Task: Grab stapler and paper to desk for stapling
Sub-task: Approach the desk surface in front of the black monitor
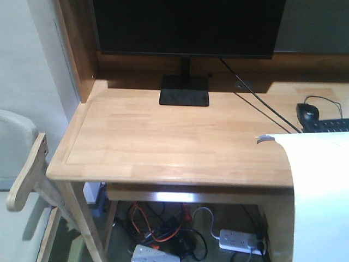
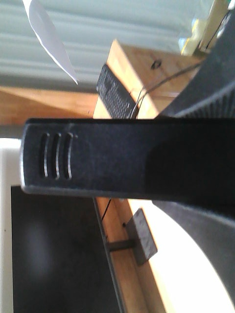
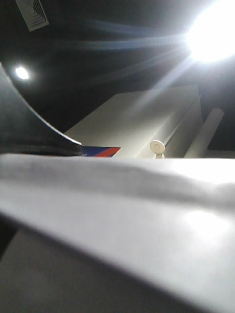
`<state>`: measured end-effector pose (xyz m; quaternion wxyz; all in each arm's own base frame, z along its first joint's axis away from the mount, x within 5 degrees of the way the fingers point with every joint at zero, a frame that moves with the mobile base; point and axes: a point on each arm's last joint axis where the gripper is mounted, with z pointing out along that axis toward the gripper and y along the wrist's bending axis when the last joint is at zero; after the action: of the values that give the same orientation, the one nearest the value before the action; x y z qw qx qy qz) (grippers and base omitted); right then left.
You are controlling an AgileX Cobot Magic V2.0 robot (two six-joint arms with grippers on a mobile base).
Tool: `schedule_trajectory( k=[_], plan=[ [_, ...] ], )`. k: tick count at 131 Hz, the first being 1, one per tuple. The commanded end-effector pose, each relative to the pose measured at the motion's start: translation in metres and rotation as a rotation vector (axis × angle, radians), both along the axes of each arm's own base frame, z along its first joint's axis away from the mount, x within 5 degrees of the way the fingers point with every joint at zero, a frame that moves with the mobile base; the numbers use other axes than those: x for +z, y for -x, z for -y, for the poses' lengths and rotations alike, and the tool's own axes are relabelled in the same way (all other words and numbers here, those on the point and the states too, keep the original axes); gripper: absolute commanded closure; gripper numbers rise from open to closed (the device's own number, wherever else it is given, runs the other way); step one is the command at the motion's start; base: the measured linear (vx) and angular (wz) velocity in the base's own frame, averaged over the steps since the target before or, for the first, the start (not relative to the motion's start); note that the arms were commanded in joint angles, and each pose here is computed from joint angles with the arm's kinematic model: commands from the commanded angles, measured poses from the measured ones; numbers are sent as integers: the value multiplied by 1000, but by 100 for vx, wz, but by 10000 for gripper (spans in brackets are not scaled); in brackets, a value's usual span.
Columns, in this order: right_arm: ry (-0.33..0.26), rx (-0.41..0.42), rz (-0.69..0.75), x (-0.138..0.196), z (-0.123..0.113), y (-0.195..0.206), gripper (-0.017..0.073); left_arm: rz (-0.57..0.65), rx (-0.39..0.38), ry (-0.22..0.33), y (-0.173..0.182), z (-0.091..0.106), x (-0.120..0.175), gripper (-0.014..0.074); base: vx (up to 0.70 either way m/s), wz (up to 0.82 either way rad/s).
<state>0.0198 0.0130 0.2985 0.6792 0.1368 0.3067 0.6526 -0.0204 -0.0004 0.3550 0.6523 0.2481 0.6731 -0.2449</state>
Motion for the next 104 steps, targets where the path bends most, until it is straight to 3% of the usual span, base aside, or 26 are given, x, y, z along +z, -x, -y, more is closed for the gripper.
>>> schedule_trajectory(
  k=[1, 104],
  plan=[
    [-1, -6, 55, 9, 0, 4, 566, 86, 3, 90, 0, -1, 17, 600, 35, 4],
    [-1, -6, 55, 9, 0, 4, 566, 86, 3, 90, 0, -1, 17, 600, 28, 1]
  ],
)
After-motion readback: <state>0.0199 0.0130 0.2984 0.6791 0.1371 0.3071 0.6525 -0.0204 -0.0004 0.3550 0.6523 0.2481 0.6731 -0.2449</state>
